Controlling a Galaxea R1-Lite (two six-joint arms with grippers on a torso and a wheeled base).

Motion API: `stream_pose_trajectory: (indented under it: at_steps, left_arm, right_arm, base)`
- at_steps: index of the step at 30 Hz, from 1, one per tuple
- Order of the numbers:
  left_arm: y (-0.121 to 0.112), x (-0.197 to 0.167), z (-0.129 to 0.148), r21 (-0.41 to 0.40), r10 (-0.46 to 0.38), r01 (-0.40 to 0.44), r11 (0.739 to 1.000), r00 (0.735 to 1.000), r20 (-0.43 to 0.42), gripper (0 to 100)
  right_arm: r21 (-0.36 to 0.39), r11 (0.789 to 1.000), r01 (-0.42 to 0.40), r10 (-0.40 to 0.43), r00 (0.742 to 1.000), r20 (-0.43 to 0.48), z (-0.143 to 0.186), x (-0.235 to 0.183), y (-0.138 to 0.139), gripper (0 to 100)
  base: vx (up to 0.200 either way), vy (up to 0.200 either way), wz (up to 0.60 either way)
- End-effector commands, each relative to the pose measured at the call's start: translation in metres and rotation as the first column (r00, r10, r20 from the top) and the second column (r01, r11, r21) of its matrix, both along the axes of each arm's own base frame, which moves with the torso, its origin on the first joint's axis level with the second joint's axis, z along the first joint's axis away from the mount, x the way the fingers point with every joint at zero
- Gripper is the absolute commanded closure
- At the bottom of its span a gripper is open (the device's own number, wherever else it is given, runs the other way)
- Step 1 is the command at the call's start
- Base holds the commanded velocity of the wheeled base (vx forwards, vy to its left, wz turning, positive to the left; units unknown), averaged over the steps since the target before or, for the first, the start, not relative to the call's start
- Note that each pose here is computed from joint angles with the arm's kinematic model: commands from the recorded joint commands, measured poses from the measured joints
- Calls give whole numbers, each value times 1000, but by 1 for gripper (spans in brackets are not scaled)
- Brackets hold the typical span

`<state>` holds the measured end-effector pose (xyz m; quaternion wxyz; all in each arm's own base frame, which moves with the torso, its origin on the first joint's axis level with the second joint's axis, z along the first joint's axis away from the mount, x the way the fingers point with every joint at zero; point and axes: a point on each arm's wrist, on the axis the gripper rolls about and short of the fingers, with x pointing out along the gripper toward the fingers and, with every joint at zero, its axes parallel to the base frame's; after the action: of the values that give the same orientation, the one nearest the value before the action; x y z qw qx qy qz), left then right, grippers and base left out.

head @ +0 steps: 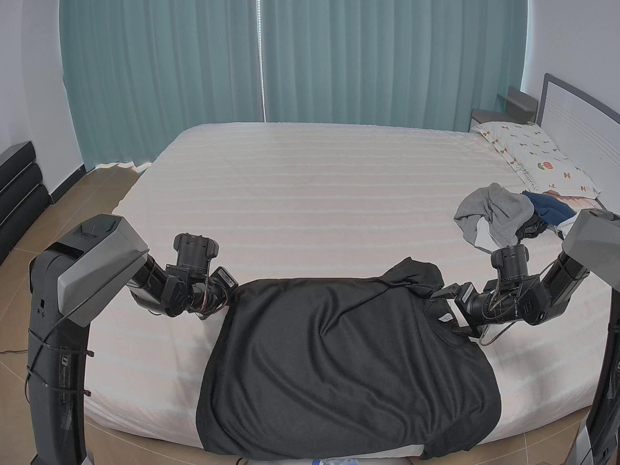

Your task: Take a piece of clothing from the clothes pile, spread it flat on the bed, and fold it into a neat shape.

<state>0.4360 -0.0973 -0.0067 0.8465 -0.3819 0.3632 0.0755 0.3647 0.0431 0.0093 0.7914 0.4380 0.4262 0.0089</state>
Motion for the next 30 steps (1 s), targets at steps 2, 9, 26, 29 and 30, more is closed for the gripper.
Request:
stream_pose_trajectory:
  at_steps: [2,9,26,29,30]
  left_arm:
    - [1,12,1,-3,26,-26,1000,997,78,100]
    - [14,41,2,-23,182,-188,982,903,389,100]
    - [21,58,-16,-30,214,-228,973,851,479,100]
    - [21,58,-20,-25,215,-231,973,854,475,100]
    - [22,58,-20,-24,216,-232,972,855,472,100]
  right_arm:
    - [1,1000,0,0,1000,3,0,0,0,0]
    - [2,1000,1,-1,1000,3,0,1,0,0]
    - [0,1000,2,-2,1000,2,0,1,1,0]
    - [3,1000,11,-11,1000,12,1,2,0,0]
    - [11,1000,21,-21,1000,16,2,2,0,0]
  base:
    - [0,0,0]
    - [0,0,0]
    - [0,0,0]
    - [0,0,0]
    - [0,0,0]
